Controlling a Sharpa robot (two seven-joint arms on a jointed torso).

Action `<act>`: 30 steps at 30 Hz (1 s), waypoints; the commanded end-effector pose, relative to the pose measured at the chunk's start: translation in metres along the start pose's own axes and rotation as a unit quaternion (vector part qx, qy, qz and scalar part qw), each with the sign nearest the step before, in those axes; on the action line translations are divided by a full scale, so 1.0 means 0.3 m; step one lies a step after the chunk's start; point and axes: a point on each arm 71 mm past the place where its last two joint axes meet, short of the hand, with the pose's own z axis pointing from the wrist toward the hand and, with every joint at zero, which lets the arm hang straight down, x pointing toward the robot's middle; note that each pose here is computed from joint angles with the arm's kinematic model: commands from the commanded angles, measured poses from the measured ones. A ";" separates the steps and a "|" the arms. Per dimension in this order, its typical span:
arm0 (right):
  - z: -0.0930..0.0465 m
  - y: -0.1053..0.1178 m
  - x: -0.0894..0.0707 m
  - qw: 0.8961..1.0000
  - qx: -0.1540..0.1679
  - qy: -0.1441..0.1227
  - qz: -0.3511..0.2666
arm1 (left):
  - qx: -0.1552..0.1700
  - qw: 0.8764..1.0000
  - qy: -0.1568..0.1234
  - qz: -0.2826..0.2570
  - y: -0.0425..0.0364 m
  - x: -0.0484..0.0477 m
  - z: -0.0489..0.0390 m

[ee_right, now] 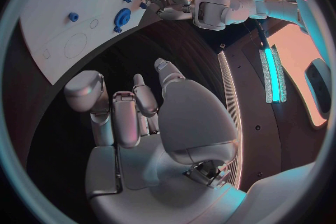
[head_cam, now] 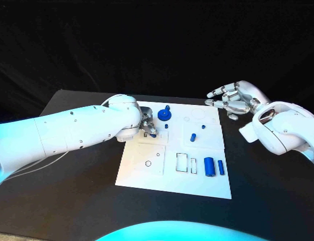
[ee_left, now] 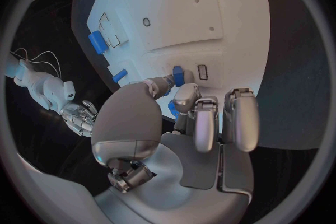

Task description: Assemble the parts on the task board

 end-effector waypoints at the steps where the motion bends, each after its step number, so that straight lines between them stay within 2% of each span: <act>1: 0.000 0.000 0.003 1.000 0.000 0.005 -0.002 | 0.001 1.000 0.017 0.007 -0.001 0.017 0.002; 15: 0.002 -0.003 0.004 1.000 0.001 0.006 -0.002 | -0.002 0.999 0.033 0.015 0.007 0.022 0.005; 30: 0.004 -0.003 0.006 1.000 0.000 0.006 -0.002 | -0.005 1.000 0.027 0.005 0.012 0.016 0.011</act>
